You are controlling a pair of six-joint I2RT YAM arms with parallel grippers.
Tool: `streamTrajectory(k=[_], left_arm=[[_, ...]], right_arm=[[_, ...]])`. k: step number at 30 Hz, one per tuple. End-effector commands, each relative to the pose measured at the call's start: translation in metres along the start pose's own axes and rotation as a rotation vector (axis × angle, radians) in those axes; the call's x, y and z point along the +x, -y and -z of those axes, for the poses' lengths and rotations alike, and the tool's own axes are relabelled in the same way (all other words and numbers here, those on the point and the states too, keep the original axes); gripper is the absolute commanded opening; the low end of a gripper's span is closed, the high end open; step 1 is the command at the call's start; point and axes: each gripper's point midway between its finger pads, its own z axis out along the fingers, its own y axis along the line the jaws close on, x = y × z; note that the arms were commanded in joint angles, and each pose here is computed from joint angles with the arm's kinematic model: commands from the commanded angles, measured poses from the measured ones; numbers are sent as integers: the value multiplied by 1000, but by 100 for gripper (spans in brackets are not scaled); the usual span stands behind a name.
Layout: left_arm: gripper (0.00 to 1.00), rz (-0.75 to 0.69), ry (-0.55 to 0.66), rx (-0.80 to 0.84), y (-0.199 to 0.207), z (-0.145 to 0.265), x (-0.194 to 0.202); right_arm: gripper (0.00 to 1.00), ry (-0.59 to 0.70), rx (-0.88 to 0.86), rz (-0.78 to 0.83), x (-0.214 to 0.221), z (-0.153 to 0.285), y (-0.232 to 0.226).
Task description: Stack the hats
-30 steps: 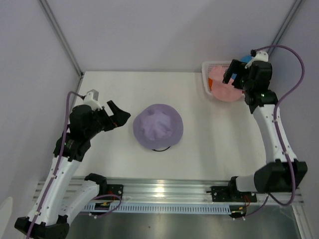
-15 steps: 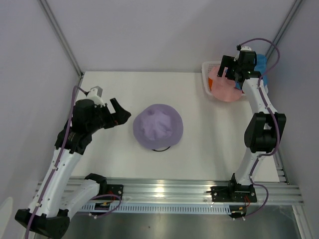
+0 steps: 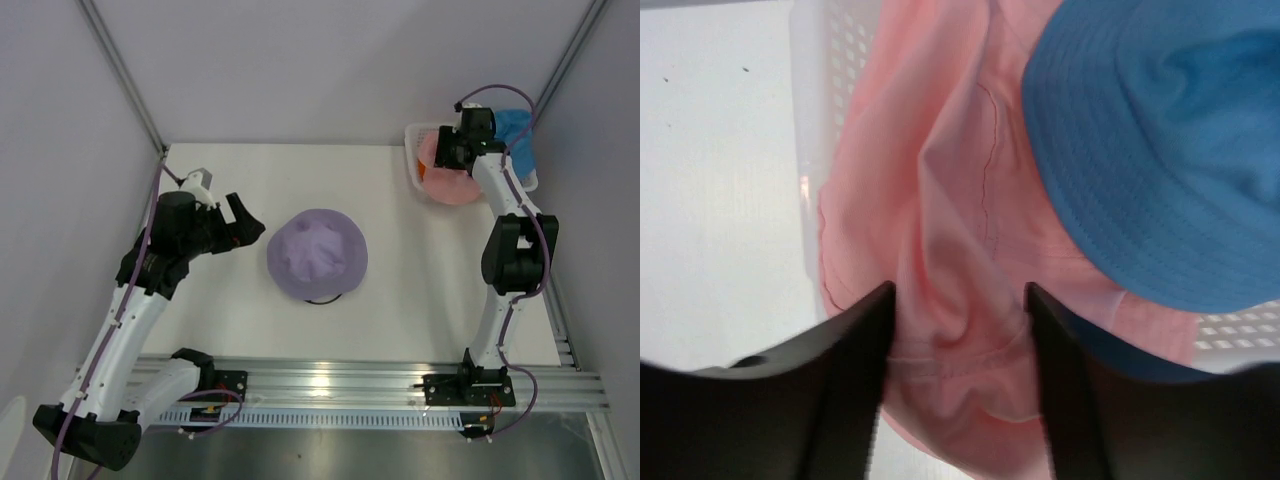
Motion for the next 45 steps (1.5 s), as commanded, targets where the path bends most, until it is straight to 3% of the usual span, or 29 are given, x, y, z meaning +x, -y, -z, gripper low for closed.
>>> streamTrajectory(k=[1, 3, 6, 12, 16, 25, 33, 45], left_arm=[[99, -25, 43, 29, 9, 8, -17], [99, -25, 42, 23, 8, 10, -15], [100, -21, 45, 25, 8, 11, -15], [99, -12, 55, 53, 13, 14, -16], [99, -15, 59, 76, 17, 14, -16], [100, -39, 100, 111, 24, 25, -22], [99, -32, 113, 146, 29, 31, -21], [99, 19, 165, 152, 23, 61, -5]], right_arm=[[53, 49, -2, 8, -14, 12, -5], [22, 66, -4, 4, -19, 15, -7], [0, 113, -9, -7, -39, 28, -9], [0, 251, -111, 26, -96, 85, -34], [0, 409, -285, 47, -141, 161, -68], [0, 539, -761, 46, -159, 282, -146], [0, 531, -1071, 244, -91, 367, -258], [0, 358, -1332, 276, 13, 423, -319]])
